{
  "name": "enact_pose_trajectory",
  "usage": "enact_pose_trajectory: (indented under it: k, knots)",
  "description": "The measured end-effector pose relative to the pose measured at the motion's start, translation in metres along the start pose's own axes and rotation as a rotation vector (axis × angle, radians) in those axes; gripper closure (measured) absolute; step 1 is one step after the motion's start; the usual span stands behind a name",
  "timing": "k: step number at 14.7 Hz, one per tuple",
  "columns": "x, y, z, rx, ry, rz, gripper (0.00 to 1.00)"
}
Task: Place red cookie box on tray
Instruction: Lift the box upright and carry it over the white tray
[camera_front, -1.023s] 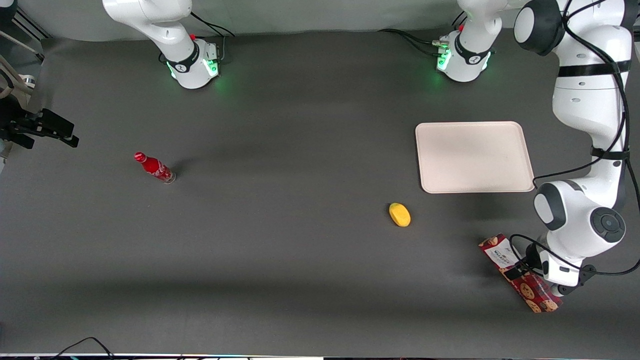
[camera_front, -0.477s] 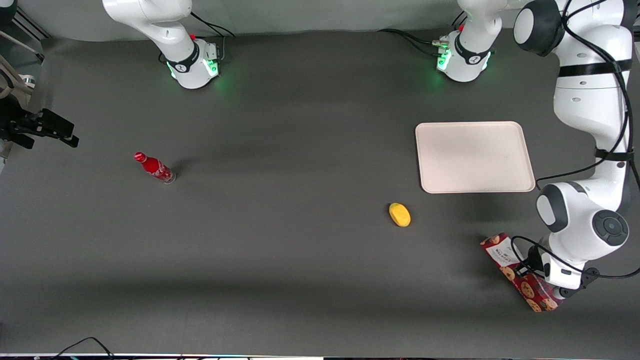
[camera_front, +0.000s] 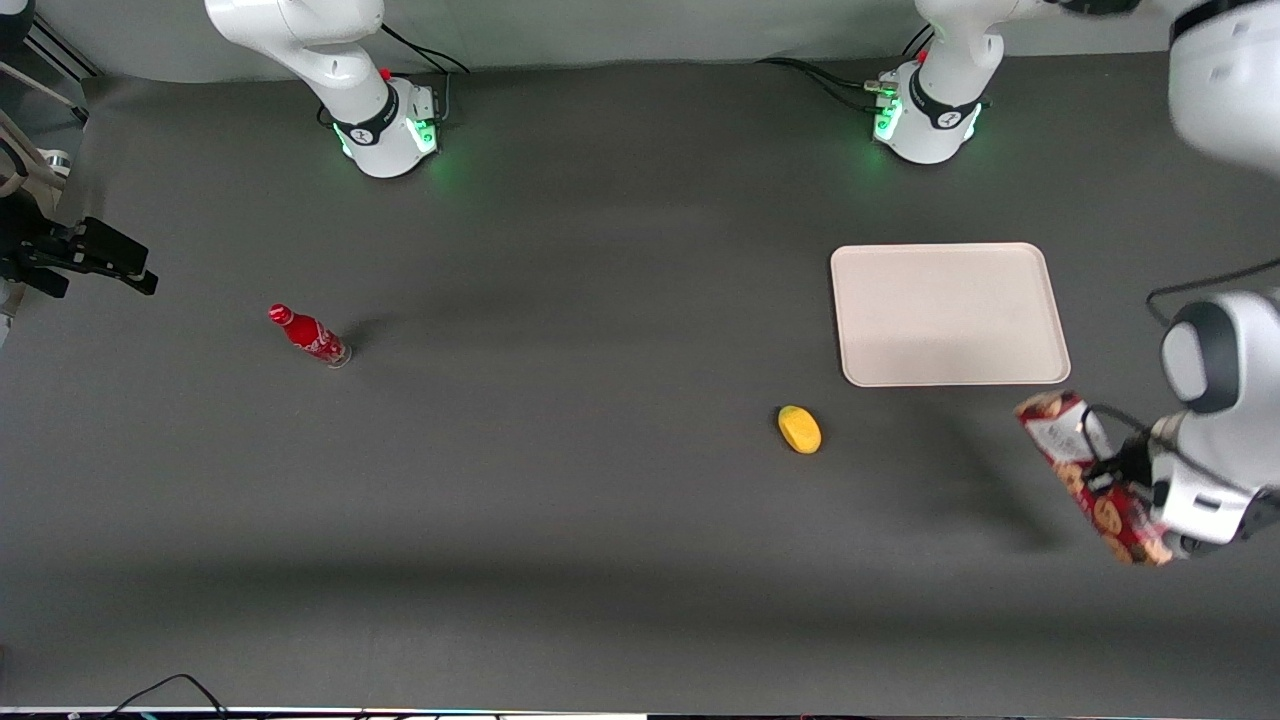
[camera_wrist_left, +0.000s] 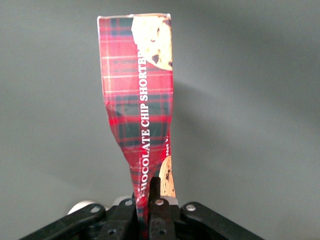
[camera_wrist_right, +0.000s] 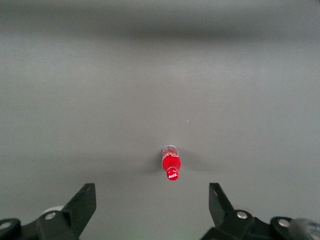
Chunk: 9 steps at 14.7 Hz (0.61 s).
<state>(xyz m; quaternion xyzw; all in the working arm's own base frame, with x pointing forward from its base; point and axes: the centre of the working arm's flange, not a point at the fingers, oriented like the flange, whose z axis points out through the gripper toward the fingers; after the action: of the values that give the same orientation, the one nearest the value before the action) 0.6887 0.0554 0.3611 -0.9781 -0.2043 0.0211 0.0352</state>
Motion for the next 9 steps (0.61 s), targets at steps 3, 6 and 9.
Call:
enact_pose_trajectory:
  k: [3, 6, 9]
  knots:
    - [-0.054, -0.023, -0.024, 0.016, -0.040, 0.060, 0.94]
    - [-0.112, -0.051, -0.014, 0.028, -0.109, 0.184, 0.94]
    - [-0.156, -0.080, 0.012, 0.016, -0.127, 0.286, 0.94]
